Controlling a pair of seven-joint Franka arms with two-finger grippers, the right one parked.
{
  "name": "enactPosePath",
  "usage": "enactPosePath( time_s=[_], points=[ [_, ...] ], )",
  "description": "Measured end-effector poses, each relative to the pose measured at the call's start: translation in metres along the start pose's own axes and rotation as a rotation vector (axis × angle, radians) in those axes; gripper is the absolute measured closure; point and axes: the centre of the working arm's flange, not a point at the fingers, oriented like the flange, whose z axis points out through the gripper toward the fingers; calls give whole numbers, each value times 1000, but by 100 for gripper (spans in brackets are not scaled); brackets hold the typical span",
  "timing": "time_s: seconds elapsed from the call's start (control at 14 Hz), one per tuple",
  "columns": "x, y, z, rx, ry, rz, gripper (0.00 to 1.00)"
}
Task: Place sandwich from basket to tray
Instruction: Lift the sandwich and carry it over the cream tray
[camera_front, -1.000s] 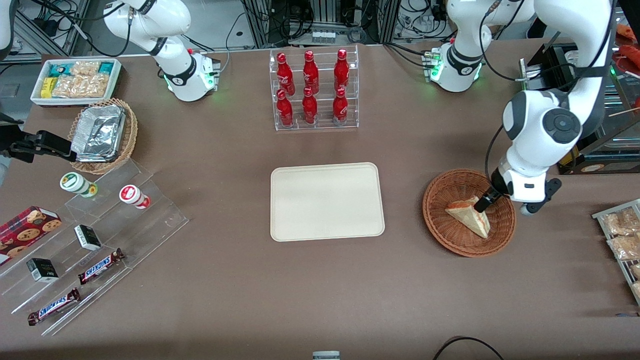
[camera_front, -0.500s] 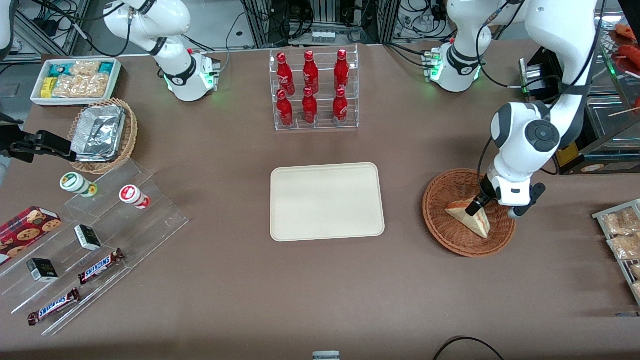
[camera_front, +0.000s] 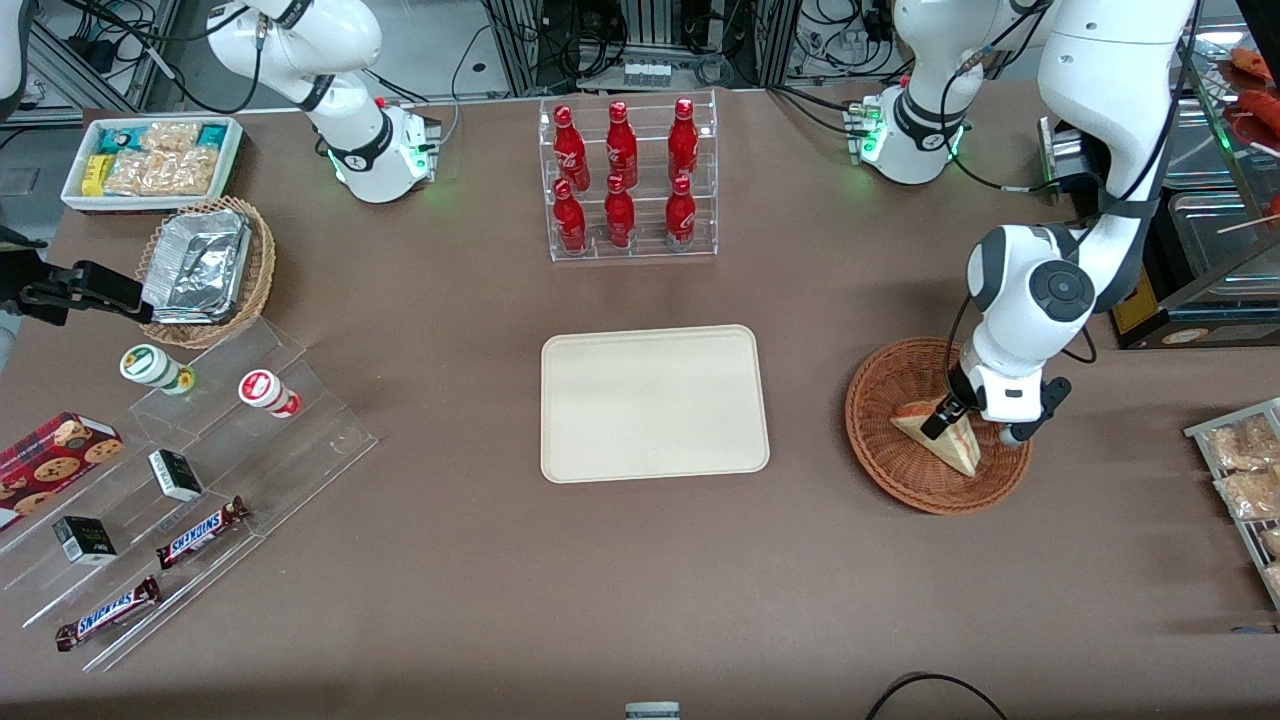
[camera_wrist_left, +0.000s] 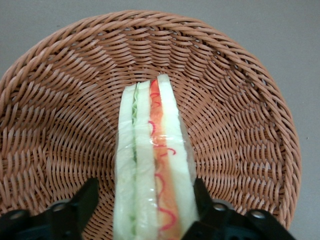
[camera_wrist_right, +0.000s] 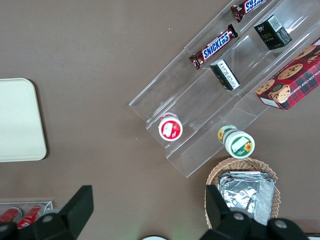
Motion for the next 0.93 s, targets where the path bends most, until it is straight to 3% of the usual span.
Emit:
enactPosePath(
  time_s=[0.21,0.29,0.43,0.64,0.79,0.93],
  points=[
    [-3,7,-4,-9,5,5,58],
    [-4,10,-7,-13,9,8,63],
    [0,17,-24,0,0,10,68],
    [9,42,-90,87,-50,39,80],
    [-12,80,-142,119,-60,114,82],
    [-56,120,-170,140,-64,216,82]
  ],
)
